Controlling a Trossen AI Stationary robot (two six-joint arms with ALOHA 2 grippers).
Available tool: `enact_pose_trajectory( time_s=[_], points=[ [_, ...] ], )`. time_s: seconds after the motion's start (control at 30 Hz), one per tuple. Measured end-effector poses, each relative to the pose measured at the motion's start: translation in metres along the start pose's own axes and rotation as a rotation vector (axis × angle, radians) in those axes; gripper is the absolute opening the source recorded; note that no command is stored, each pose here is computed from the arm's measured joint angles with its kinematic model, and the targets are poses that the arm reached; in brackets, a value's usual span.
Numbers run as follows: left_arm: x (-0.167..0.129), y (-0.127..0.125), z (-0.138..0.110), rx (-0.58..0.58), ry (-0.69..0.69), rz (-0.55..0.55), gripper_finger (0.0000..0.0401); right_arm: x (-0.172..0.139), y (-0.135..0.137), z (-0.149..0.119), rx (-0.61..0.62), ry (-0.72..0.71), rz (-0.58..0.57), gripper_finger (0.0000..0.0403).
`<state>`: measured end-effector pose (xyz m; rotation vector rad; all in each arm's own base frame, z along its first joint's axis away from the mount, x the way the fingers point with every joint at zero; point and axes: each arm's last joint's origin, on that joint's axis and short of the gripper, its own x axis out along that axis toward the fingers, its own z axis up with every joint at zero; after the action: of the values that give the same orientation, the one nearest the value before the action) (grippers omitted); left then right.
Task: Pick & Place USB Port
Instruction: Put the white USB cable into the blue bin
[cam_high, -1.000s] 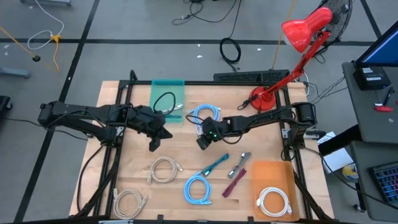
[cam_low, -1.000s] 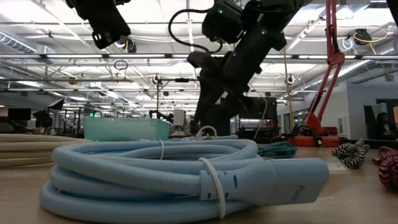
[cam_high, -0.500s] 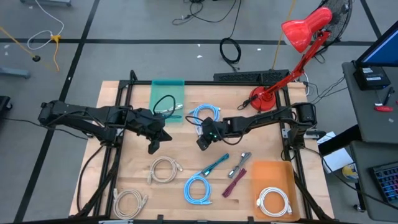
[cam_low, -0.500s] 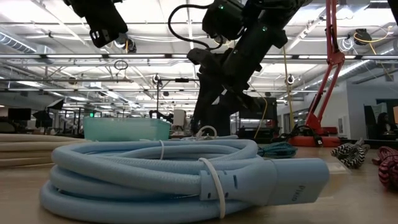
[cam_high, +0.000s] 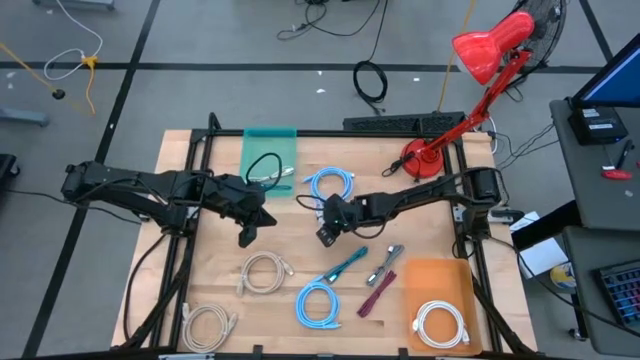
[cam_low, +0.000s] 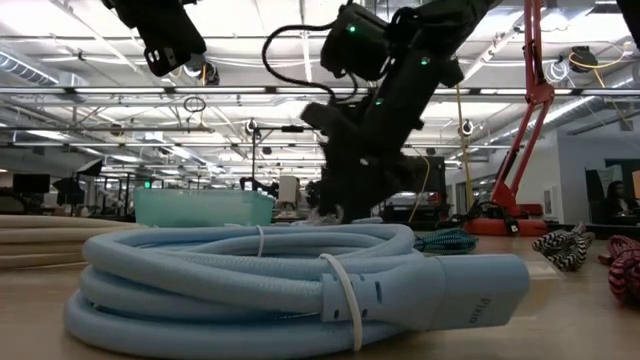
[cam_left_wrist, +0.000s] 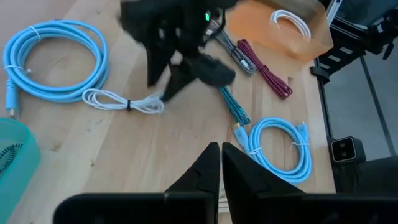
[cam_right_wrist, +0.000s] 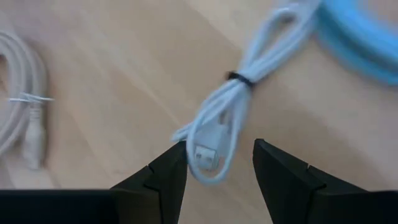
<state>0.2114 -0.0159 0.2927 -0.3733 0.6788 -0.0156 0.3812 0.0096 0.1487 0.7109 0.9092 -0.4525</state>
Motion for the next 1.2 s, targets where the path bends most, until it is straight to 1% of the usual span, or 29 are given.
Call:
enact_pose_trajectory(
  time_s=[0.1, 0.13, 0.23, 0.3, 0.4, 0.5, 0.53, 0.57, 0.63, 0.73, 0.87, 1.03, 1.2],
  points=[
    [0.000, 0.000, 0.000, 0.000, 0.000, 0.000, 0.0006, 0.007, -0.002, -0.009, 0.004, 0.032, -0.031, 0.0170],
    [0.000, 0.000, 0.000, -0.001, 0.000, 0.000, 0.0004, 0.010, -0.001, -0.008, 0.023, 0.029, -0.025, 0.0168],
    [0.000, 0.000, 0.000, -0.002, 0.001, -0.001, 0.0006, 0.011, -0.003, -0.009, 0.045, 0.044, -0.035, 0.0148],
    [0.000, 0.000, -0.001, -0.001, 0.011, 0.003, 0.0013, 0.011, -0.003, -0.009, 0.044, 0.045, -0.038, 0.0123],
    [0.000, 0.000, -0.003, 0.004, 0.025, 0.007, 0.0018, 0.009, -0.003, -0.009, 0.031, 0.045, -0.038, 0.0074],
    [0.000, 0.000, -0.003, 0.008, 0.033, 0.010, 0.0012, 0.009, -0.003, -0.008, 0.030, 0.057, -0.024, 0.0022],
    [0.000, 0.001, -0.004, 0.011, 0.037, 0.011, 0.0008, 0.009, -0.004, -0.008, 0.029, 0.066, -0.017, 0.0011],
    [0.000, 0.001, -0.004, 0.015, 0.039, 0.012, 0.0004, 0.009, -0.004, -0.008, 0.030, 0.078, -0.006, 0.0007],
    [0.000, 0.001, -0.004, 0.023, 0.044, 0.014, 0.0003, 0.009, -0.003, -0.008, 0.041, 0.086, 0.012, 0.0013],
    [0.000, 0.001, -0.004, 0.028, 0.042, 0.018, 0.0012, 0.009, -0.002, -0.009, 0.045, 0.112, 0.037, 0.0017],
    [0.000, 0.001, -0.004, 0.032, 0.041, 0.021, 0.0017, 0.008, 0.000, -0.011, 0.047, 0.183, 0.098, 0.0003],
    [0.000, 0.001, -0.004, 0.045, 0.041, 0.022, 0.0003, 0.004, 0.011, -0.022, 0.057, 0.283, 0.175, 0.0002],
    [0.000, 0.002, -0.004, 0.048, 0.032, 0.045, 0.0016, -0.008, 0.021, -0.033, 0.053, 0.343, 0.196, 0.0001]
  ],
)
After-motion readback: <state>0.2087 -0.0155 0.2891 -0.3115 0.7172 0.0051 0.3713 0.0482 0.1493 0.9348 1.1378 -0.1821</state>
